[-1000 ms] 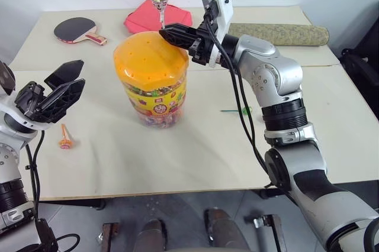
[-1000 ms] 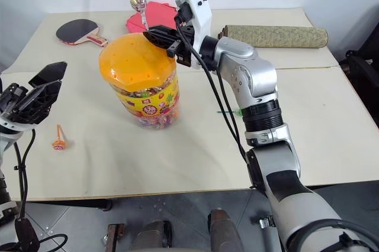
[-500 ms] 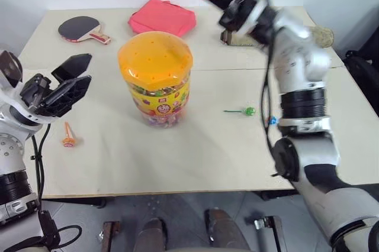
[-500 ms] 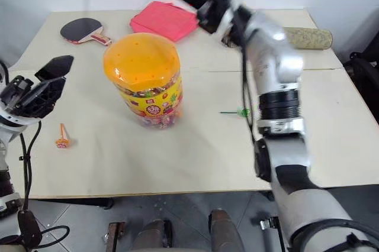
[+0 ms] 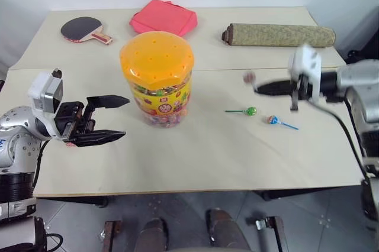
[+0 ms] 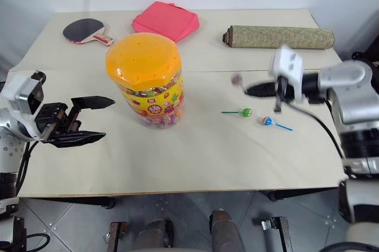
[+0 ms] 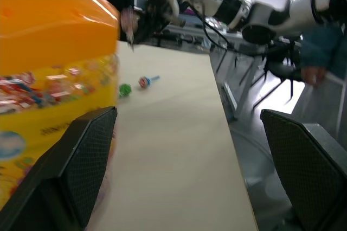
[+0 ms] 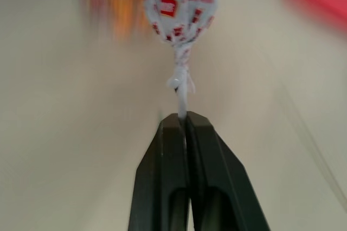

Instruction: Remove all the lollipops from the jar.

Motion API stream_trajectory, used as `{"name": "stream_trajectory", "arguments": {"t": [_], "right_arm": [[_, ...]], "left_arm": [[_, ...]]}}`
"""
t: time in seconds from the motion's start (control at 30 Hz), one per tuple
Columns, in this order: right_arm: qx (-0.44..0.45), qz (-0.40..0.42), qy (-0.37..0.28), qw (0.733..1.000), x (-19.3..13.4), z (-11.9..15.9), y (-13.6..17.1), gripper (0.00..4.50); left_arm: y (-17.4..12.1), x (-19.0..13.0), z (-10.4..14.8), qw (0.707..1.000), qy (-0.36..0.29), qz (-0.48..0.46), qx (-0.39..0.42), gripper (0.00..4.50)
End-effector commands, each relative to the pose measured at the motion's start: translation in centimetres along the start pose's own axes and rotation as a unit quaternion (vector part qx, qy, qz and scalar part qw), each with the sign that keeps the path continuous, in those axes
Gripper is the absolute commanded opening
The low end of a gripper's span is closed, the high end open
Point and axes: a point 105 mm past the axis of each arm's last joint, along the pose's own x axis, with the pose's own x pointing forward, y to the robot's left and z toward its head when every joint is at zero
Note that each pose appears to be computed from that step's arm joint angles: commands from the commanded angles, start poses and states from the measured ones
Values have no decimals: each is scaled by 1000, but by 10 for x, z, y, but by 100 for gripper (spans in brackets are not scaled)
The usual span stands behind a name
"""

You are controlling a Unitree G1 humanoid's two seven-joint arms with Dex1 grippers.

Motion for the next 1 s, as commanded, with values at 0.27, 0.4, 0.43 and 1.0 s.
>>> {"name": "stream_trajectory", "arguments": {"t": [0.27, 0.4, 0.43, 1.0], "right_arm": [[-4, -32, 55, 998, -4, -53, 9, 23], [3, -28, -1, 1000, -8, -39, 11, 131], [4, -29, -18, 999, -9, -35, 11, 164], [-70, 26, -289, 954, 10, 61, 50, 449]], "left_arm": [[3, -11, -15, 998, 52, 18, 15, 450], [5, -15, -18, 997, 60, 41, 23, 450], [7, -16, -18, 996, 63, 53, 29, 450], [12, -87, -46, 943, 151, 293, 42, 450]]}}
